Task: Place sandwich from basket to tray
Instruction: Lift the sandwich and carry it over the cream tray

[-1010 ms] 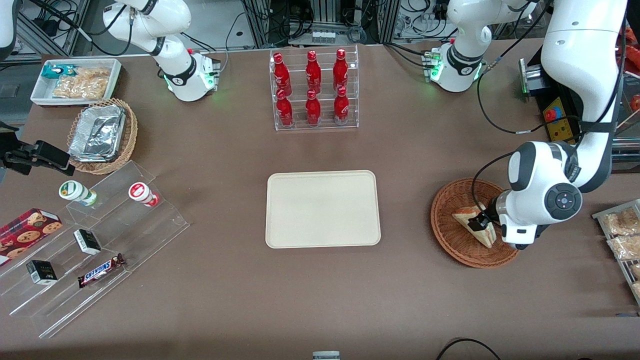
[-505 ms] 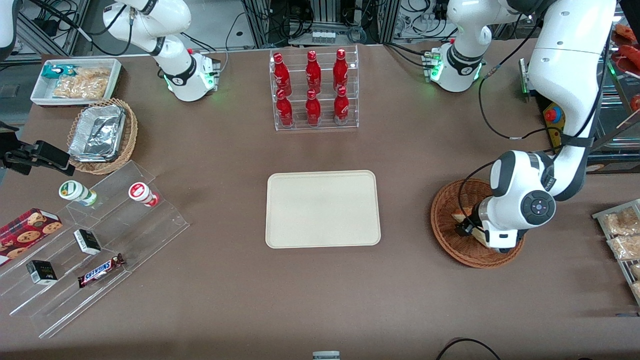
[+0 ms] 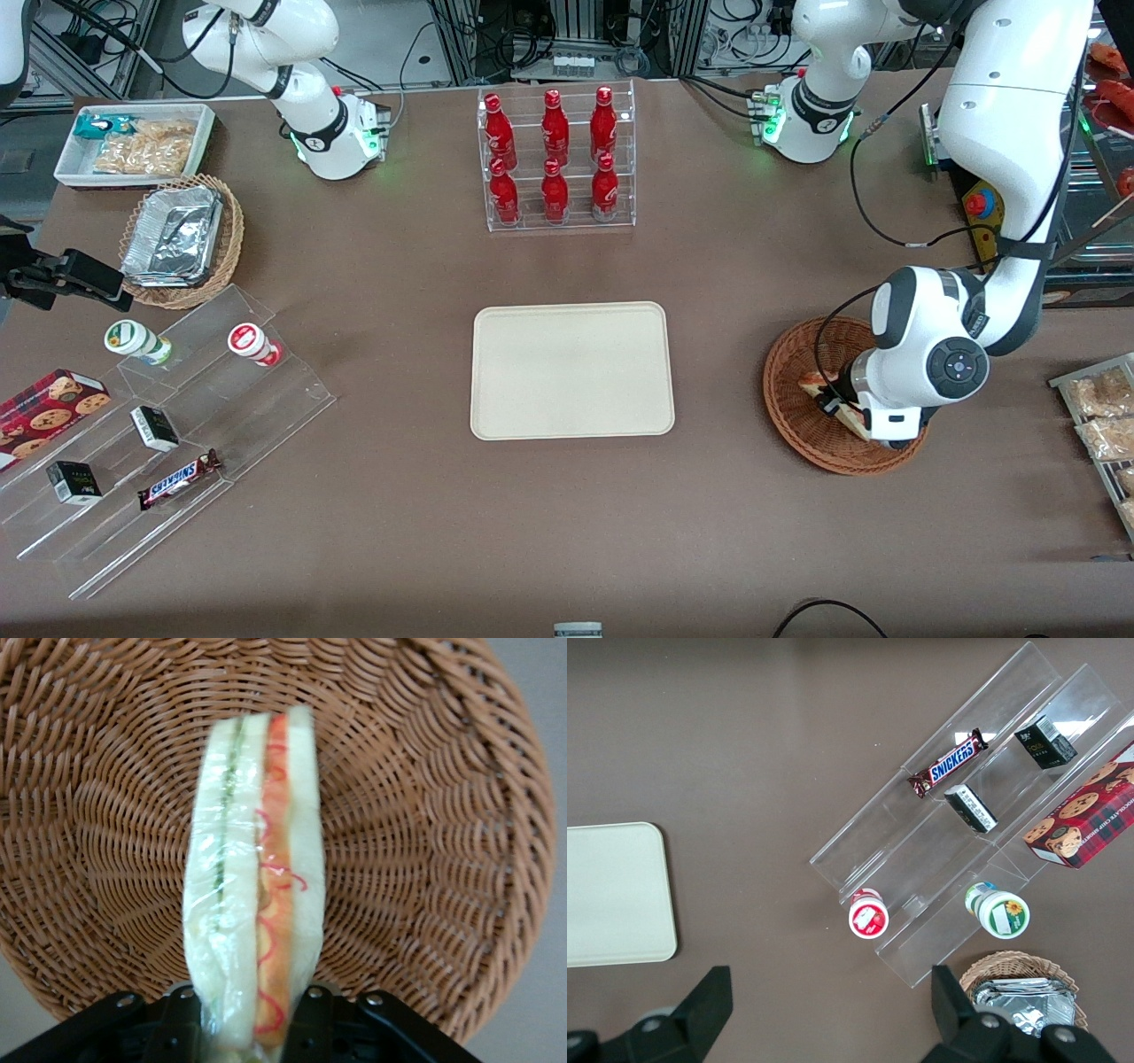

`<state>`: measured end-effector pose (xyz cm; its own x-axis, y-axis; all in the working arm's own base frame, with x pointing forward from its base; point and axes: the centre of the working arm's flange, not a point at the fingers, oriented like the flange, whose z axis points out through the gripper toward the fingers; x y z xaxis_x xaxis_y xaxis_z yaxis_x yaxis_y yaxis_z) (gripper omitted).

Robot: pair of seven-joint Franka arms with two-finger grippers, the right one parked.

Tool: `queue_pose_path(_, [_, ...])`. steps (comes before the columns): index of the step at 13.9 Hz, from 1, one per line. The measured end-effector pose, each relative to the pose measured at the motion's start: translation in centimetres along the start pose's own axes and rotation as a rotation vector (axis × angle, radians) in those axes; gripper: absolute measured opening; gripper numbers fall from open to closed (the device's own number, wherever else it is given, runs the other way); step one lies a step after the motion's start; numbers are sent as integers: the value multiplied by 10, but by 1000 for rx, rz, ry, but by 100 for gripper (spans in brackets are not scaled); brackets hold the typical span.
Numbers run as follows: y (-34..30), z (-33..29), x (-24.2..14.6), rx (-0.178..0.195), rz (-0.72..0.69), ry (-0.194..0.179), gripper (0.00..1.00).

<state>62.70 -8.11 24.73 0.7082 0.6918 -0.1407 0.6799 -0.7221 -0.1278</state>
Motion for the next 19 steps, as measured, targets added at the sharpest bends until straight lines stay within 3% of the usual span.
queue_pose_path(4, [49, -47, -69, -8, 128, 45, 26])
queue_pose_path(9, [138, -71, -238, -29, 464, 109, 19])
queue_pose_path(11, [161, -65, -295, -43, 561, 90, 18])
queue_pose_path(14, [200, -46, -350, -74, 646, 46, 17])
queue_pose_path(16, [223, -19, -366, -70, 672, 20, 19])
queue_pose_path(19, [243, 22, -371, -36, 684, -18, 21])
